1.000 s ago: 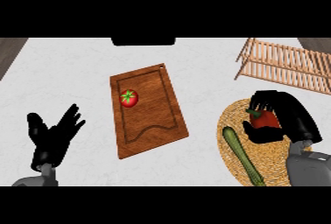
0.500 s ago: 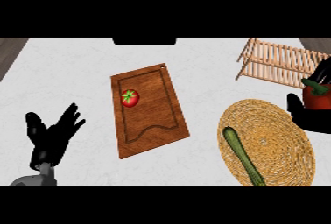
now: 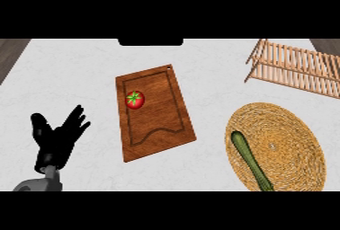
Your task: Pick the bell pepper from the placemat and place it in the tiered shelf
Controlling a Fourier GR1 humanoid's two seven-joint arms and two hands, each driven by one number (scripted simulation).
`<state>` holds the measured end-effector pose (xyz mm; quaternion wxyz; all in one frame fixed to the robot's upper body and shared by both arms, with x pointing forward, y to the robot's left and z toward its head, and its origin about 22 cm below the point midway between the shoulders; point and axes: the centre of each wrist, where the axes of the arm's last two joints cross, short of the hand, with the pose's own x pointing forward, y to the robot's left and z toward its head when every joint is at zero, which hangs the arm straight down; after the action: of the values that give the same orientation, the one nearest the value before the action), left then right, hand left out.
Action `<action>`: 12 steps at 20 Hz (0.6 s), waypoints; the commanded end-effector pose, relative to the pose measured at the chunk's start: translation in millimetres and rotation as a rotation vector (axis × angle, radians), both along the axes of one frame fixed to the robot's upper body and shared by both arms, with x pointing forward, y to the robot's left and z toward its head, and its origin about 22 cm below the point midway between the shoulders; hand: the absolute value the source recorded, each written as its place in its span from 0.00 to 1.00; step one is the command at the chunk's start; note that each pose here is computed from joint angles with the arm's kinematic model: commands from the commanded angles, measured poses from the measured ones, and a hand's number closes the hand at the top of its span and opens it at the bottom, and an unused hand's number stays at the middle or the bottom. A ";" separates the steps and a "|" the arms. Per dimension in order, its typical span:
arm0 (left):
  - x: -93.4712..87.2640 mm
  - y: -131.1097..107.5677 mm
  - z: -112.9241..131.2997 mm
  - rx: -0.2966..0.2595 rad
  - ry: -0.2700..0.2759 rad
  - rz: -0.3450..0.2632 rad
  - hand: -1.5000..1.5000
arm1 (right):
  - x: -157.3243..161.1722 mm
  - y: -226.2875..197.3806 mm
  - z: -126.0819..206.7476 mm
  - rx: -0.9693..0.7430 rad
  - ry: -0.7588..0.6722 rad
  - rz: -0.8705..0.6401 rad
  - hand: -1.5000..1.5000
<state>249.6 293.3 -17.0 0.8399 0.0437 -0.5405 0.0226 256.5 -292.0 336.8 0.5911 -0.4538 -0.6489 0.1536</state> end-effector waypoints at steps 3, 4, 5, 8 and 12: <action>-3.5 -3.3 -14.9 0.001 0.026 -0.015 0.50 | 24.4 -27.8 46.1 0.042 -0.027 -0.097 1.00; 6.6 -17.4 -8.6 0.005 0.027 -0.032 0.50 | 32.9 -51.9 49.9 0.054 -0.020 -0.093 1.00; -7.6 -1.2 -11.6 0.003 0.026 -0.016 0.50 | 42.8 -37.0 58.5 0.036 0.010 -0.104 1.00; -15.9 -2.2 -26.1 0.001 0.037 -0.009 0.50 | 37.8 -60.6 71.6 0.017 0.006 -0.113 1.00; 14.2 -4.9 -7.9 -0.005 0.030 -0.007 0.50 | 76.7 -66.4 47.6 0.000 0.046 -0.078 1.00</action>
<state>255.9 294.1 -17.4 0.8377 0.0421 -0.5442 0.0155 310.8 -352.1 392.5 0.6077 -0.4732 -0.6241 0.1315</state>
